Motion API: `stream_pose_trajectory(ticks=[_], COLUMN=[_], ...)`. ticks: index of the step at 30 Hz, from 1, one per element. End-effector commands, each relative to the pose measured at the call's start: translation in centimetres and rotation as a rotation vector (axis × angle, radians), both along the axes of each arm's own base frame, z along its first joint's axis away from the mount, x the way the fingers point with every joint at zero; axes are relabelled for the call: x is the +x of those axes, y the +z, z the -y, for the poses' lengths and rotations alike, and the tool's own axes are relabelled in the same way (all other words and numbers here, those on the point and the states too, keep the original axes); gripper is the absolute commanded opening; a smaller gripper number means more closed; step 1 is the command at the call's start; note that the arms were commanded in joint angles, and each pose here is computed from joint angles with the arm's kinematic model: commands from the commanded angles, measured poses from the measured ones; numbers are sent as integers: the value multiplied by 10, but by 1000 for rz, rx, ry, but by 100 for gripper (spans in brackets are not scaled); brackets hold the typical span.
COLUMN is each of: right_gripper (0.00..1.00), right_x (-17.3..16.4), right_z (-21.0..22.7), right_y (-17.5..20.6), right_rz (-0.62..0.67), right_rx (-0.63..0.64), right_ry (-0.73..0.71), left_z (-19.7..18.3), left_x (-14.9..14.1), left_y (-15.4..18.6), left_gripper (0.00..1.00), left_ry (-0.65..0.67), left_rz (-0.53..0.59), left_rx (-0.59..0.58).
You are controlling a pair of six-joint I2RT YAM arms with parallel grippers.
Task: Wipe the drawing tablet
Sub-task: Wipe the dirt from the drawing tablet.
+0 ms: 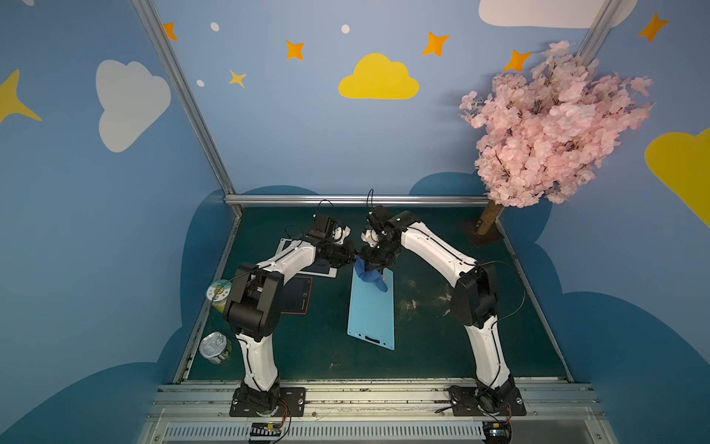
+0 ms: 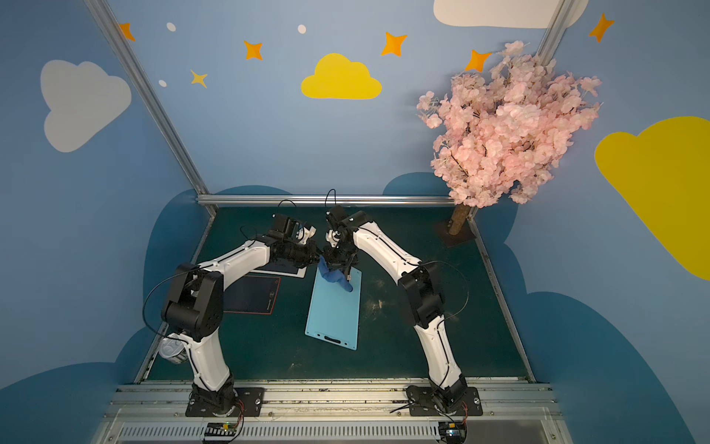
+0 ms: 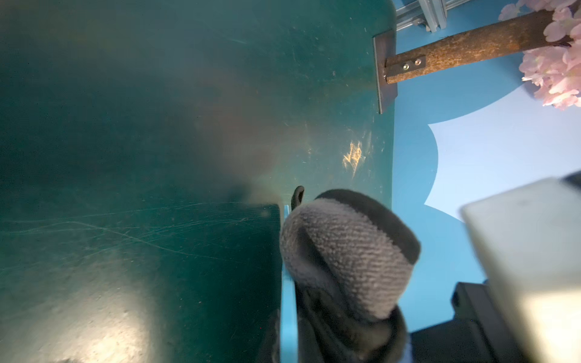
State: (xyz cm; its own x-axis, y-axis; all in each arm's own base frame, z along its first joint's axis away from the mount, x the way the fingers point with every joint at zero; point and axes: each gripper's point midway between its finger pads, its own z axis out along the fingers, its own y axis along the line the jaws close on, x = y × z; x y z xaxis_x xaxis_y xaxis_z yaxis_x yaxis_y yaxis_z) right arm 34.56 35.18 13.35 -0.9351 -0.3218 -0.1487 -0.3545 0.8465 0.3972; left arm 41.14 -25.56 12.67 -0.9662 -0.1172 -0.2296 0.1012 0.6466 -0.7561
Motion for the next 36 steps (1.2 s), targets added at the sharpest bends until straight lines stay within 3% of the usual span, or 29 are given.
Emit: stream_pose_trajectory(ticks=[1,4,7,12,18,20,23,30,33,36], right_gripper=[0,0,0,0,0,0,0,0,0,0], right_x=[27,46,48,23,-45,-61,-71,-91,-108,-137], right_z=[37,94,107,60,-18,-26,-14,34,25,-1], right_y=[-33,-71,-79,-47,16,28,22,-34,-29,-5], right_rz=[-46,-74,-96,-65,-141,-153,-169,-229,-238,-221], right_rx=[-53,-199,-191,-102,201,239,212,18,34,67], right_ry=[-128,-279,-310,-177,-3,33,38,14,77,231], left_z=[14,14,14,13,13,13,11,10,10,10], left_x=[-3,-2,-2,-2,-2,-1,0,0,0,0], left_y=[17,18,19,19,19,19,19,22,22,22], left_gripper=[3,3,3,3,3,3,3,3,3,3], left_ry=[-63,-62,-63,-61,-60,-59,-54,-52,-51,-50], left_rz=[37,40,42,45,51,51,51,65,64,65], left_rx=[-47,-46,-46,-40,-33,-33,-29,-21,-20,-20])
